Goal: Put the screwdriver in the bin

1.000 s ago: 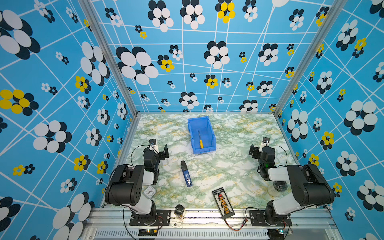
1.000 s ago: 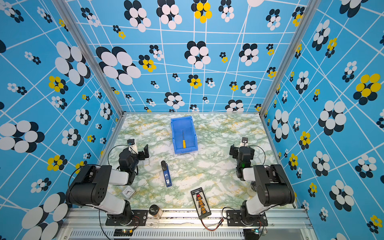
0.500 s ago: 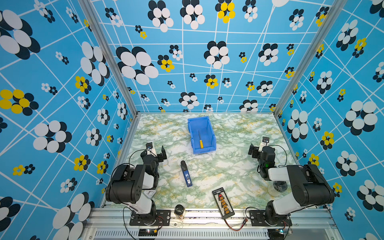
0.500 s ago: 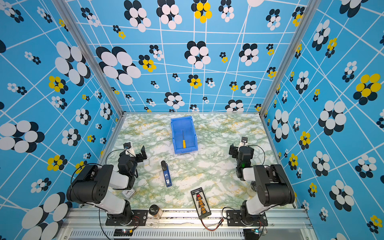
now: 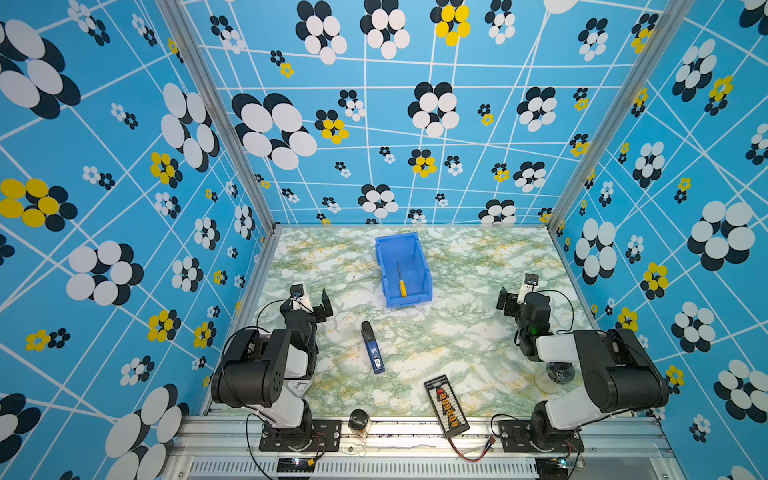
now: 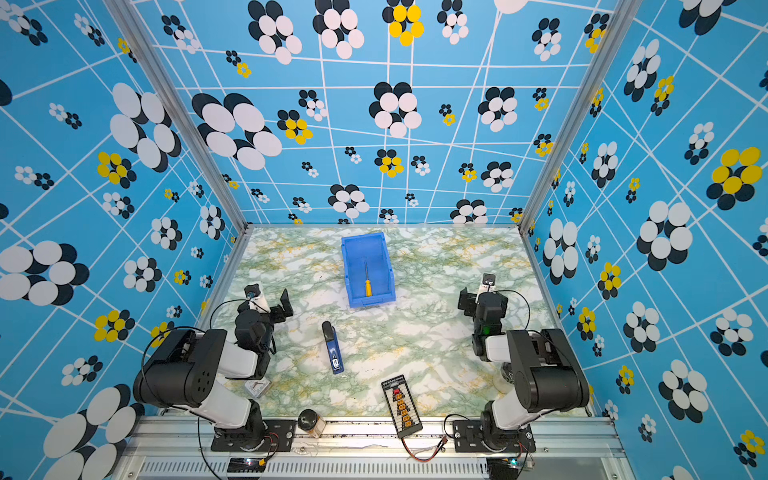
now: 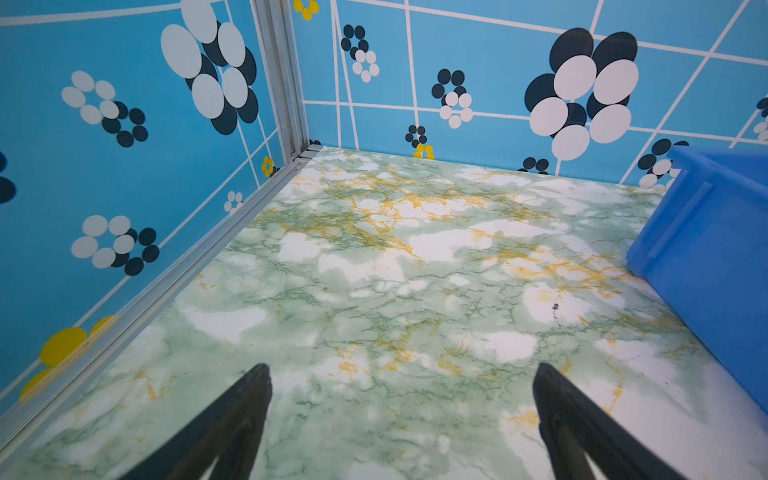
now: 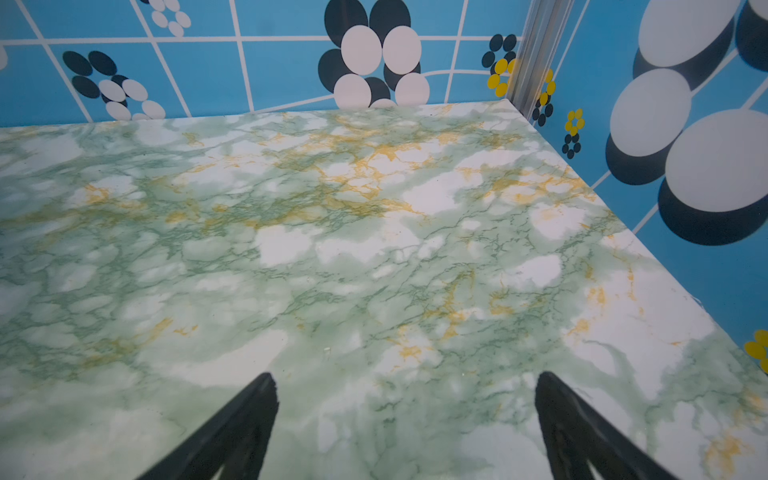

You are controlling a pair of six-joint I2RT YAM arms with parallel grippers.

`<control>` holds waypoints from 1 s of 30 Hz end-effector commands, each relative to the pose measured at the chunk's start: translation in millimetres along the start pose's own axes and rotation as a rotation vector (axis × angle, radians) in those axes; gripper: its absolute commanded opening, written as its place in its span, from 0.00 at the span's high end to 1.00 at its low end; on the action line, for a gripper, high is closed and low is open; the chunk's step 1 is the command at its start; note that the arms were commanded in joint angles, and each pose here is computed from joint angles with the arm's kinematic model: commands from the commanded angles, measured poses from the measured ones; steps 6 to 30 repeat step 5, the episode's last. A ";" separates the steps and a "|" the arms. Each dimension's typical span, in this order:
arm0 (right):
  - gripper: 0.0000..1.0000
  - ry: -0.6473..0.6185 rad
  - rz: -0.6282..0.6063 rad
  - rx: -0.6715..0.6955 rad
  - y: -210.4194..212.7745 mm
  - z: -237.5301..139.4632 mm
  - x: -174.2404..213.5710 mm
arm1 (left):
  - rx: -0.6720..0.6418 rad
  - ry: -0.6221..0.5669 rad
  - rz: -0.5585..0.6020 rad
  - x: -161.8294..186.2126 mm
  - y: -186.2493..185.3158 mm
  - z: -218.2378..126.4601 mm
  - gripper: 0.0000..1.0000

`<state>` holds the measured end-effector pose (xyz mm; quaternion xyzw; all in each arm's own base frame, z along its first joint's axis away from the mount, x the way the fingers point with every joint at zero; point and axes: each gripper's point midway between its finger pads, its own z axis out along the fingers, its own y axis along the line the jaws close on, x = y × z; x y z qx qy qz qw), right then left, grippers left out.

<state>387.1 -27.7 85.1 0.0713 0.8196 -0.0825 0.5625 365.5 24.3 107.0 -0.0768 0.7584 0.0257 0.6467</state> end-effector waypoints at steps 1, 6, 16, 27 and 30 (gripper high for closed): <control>0.01 -0.029 0.008 -0.008 1.6 2.2 -11.3 | -0.021 -0.010 -0.009 -0.8 5.0 -0.9 0.01; 0.01 -0.028 0.008 -0.007 1.3 2.1 -11.2 | -0.021 -0.010 -0.009 -0.7 5.2 -0.9 0.01; 0.01 -0.028 0.008 -0.007 1.3 2.1 -11.2 | -0.021 -0.010 -0.009 -0.7 5.2 -0.9 0.01; 0.01 -0.028 0.008 -0.007 1.3 2.1 -11.2 | -0.021 -0.010 -0.009 -0.7 5.2 -0.9 0.01; 0.01 -0.028 0.008 -0.007 1.3 2.1 -11.2 | -0.021 -0.010 -0.009 -0.7 5.2 -0.9 0.01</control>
